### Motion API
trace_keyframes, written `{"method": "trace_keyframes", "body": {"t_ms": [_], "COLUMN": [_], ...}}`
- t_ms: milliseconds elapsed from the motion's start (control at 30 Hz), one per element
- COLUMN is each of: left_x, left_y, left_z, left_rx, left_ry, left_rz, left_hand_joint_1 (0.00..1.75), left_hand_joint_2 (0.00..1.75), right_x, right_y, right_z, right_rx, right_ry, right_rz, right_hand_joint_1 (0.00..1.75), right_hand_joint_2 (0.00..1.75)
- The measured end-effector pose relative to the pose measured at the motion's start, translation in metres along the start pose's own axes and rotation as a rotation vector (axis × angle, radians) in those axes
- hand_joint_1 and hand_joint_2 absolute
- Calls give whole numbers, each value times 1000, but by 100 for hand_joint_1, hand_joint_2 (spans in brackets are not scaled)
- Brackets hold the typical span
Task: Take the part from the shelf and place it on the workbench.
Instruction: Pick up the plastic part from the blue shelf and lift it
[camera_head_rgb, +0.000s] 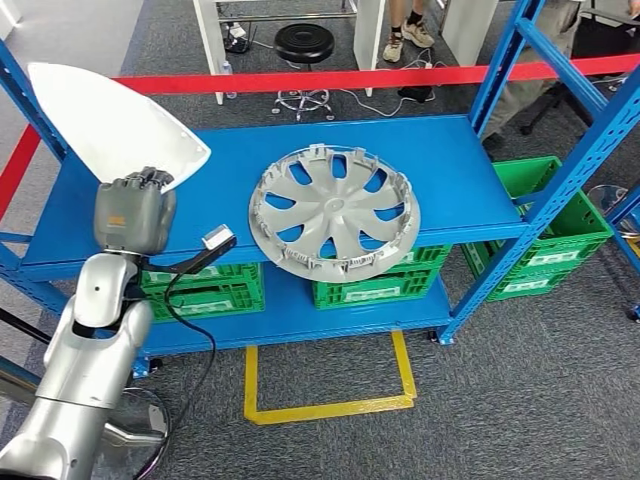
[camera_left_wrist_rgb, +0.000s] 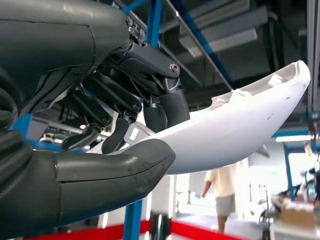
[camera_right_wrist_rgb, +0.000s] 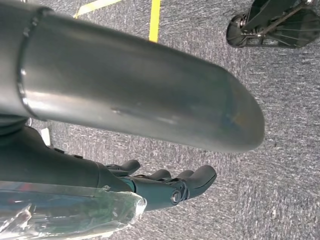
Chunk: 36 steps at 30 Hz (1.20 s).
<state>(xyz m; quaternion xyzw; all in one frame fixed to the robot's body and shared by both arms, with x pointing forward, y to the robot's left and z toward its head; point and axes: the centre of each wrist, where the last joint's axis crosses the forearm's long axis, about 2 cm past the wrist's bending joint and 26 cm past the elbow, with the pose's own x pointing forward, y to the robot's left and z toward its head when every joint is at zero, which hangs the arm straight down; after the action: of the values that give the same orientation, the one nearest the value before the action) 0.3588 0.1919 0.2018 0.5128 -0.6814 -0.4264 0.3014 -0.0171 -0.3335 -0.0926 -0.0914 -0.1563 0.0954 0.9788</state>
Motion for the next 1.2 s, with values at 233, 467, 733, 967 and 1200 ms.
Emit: {"method": "trace_keyframes", "body": {"t_ms": [233,467,733,967,1200], "left_x": [-2,-3,-4,-2,-8], "left_y": [9,11,10,3,4], "left_z": [-4,-4,-3,7,12], "left_rx": [39,47,23,-50,-75], "left_ry": [-10,-13,16,26,55], "left_rz": [-10,-14,53,105,113], "left_hand_joint_1": [175,175,175,175,175], "left_hand_joint_2": [175,175,175,175,175], "right_x": [0,0,0,1,1], "right_y": [1,2,4,6,7], "right_z": [-1,-1,-2,-3,-3], "right_rx": [5,8,5,12,23], "right_ry": [0,0,9,7,2], "right_rz": [-1,-2,-1,-3,-5], "right_hand_joint_1": [0,0,0,0,0], "right_hand_joint_2": [0,0,0,0,0]}}
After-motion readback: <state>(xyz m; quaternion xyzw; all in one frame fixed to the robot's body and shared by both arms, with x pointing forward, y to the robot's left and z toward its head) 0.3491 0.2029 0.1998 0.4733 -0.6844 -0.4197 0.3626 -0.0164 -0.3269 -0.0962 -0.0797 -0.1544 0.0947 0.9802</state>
